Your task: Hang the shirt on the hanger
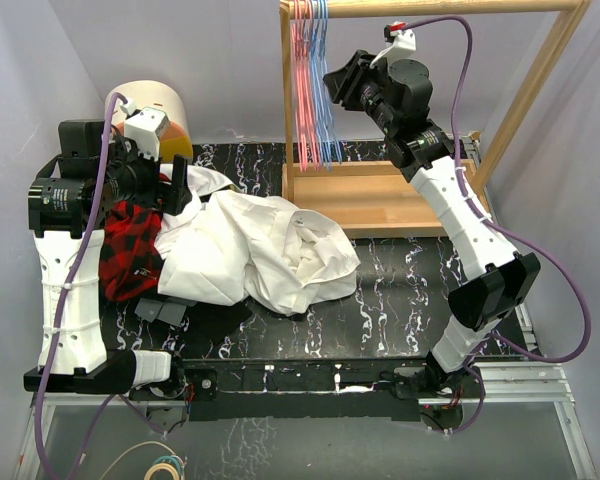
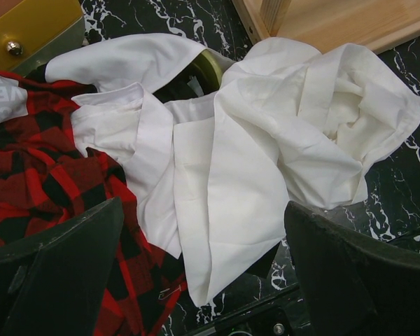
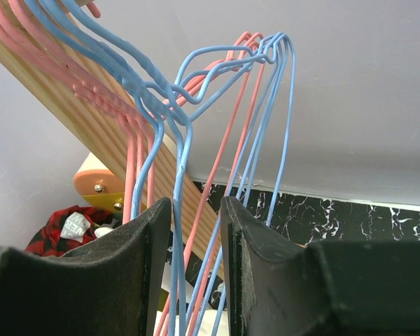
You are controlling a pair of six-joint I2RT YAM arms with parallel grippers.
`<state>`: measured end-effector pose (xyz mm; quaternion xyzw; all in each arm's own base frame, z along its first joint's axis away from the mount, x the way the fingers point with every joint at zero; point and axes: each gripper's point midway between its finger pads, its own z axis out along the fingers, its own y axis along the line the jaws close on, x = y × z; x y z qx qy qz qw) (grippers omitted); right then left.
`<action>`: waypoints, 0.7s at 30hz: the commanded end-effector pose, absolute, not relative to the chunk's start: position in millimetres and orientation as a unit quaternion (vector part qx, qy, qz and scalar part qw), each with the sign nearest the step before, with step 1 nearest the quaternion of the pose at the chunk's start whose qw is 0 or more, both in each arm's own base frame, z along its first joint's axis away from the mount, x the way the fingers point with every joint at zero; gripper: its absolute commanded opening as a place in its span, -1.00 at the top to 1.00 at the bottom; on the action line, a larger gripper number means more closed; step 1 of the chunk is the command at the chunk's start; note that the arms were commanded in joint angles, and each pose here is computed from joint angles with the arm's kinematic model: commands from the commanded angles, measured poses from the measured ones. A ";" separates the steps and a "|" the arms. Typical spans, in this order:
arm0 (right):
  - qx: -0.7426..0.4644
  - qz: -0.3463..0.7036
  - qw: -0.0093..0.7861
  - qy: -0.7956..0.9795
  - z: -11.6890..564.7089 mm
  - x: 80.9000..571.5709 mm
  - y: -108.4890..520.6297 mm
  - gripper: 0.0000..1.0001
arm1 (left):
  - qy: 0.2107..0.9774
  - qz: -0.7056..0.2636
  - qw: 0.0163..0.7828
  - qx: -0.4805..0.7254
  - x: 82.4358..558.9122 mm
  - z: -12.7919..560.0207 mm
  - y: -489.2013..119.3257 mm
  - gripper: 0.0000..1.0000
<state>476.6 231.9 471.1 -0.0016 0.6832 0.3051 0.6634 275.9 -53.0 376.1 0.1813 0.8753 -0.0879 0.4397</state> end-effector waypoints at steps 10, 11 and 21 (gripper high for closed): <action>0.014 0.245 0.702 0.669 491.3 478.8 207.5 0.29 | 0.873 -0.098 0.440 0.186 271.3 378.1 -55.6 -0.95; 0.015 0.239 0.701 0.671 489.6 480.1 206.1 0.29 | 0.873 -0.098 0.440 0.187 271.3 378.3 -55.7 -0.94; 0.009 0.216 0.698 0.682 476.6 479.5 200.3 0.18 | 0.873 -0.111 0.432 0.196 269.8 375.6 -60.3 -0.94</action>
